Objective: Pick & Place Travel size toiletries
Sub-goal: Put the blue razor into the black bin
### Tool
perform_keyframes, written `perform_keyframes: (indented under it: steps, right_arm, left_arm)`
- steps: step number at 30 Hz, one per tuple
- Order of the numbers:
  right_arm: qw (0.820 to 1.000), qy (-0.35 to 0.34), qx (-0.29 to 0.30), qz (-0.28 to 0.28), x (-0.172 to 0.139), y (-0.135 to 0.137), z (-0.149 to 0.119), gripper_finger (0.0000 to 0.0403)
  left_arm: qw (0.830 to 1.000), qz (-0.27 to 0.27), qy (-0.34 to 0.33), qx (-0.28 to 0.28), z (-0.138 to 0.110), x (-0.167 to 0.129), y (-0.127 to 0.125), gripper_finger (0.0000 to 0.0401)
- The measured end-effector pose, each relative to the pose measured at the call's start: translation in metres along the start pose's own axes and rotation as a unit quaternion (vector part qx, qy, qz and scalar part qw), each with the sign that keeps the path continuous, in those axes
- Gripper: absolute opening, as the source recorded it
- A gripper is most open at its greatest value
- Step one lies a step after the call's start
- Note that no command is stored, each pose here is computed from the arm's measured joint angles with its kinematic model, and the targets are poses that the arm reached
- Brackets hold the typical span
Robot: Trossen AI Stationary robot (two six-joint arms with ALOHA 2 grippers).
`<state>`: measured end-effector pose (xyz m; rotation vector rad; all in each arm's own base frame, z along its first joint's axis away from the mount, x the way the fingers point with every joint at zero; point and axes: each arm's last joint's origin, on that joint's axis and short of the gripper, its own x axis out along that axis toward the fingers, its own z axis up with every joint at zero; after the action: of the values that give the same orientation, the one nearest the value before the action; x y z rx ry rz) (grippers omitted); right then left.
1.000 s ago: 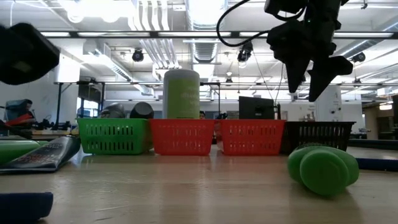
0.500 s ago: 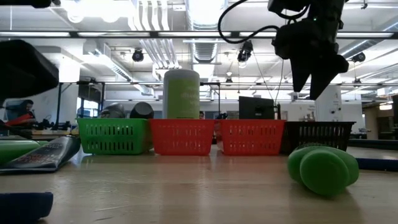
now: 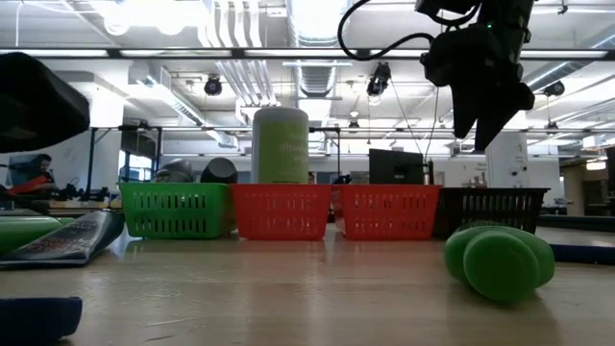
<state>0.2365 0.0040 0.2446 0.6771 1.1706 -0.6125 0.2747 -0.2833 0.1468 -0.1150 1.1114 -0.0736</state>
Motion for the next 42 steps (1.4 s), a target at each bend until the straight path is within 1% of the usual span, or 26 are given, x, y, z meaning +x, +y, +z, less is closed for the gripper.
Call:
perform_keyframes:
  steps: [4,8,15,19,22,24,25,27,29,30,32,36,38,42]
  right_arm:
    - [1.0,0.0,-0.003,0.0,0.0,0.0,0.0,0.0277]
    - [1.0,0.005,-0.01,0.003,0.0,0.0,0.0,0.0271]
    - [0.999,0.017,-0.027,0.015,0.0,0.001,-0.001,0.0258]
    - [0.998,0.015,-0.042,0.033,-0.005,0.0,-0.002,0.0248]
    - [0.995,-0.014,-0.07,0.069,-0.016,0.002,-0.002,0.024]
    - [0.987,-0.048,-0.111,0.11,-0.028,0.005,-0.004,0.0235]
    - [0.978,-0.067,-0.14,0.139,-0.035,0.008,-0.005,0.0233]
    - [0.955,-0.106,-0.198,0.195,-0.048,0.014,-0.008,0.023]
    - [0.933,-0.138,-0.243,0.228,-0.058,0.02,-0.011,0.0228]
    - [0.923,-0.146,-0.265,0.236,-0.06,0.022,-0.013,0.0226]
    - [0.914,-0.151,-0.291,0.239,-0.061,0.025,-0.016,0.0226]
    - [0.909,-0.147,-0.308,0.239,-0.057,0.031,-0.02,0.0233]
    - [0.906,-0.156,-0.313,0.236,-0.056,0.035,-0.02,0.024]
    - [0.889,-0.199,-0.335,0.24,-0.059,0.041,-0.018,0.0258]
  left_arm:
    - [1.0,0.015,-0.009,0.011,-0.003,0.004,-0.001,0.0129]
    - [1.0,0.012,-0.002,0.01,-0.003,0.006,-0.001,0.0097]
    - [1.0,0.008,-0.002,0.001,-0.001,0.003,0.0,0.0029]
    - [1.0,0.005,-0.007,-0.014,0.004,-0.005,0.005,0.0024]
    - [1.0,0.015,-0.009,-0.023,0.011,-0.017,0.014,0.0027]
    - [0.999,0.022,-0.022,-0.032,0.019,-0.031,0.021,0.0029]
    - [0.999,0.031,-0.027,-0.034,0.022,-0.039,0.025,0.0029]
    - [0.998,0.047,-0.038,-0.03,0.029,-0.051,0.035,0.0028]
    - [0.997,0.057,-0.054,-0.025,0.038,-0.063,0.046,0.0027]
    - [0.996,0.06,-0.064,-0.023,0.045,-0.069,0.053,0.0027]
    - [0.993,0.065,-0.088,-0.03,0.057,-0.081,0.067,0.0028]
    - [0.987,0.089,-0.128,-0.045,0.077,-0.1,0.095,0.0028]
    - [0.983,0.091,-0.149,-0.048,0.086,-0.11,0.108,0.0029]
    - [0.974,0.098,-0.197,-0.05,0.106,-0.12,0.131,0.0029]
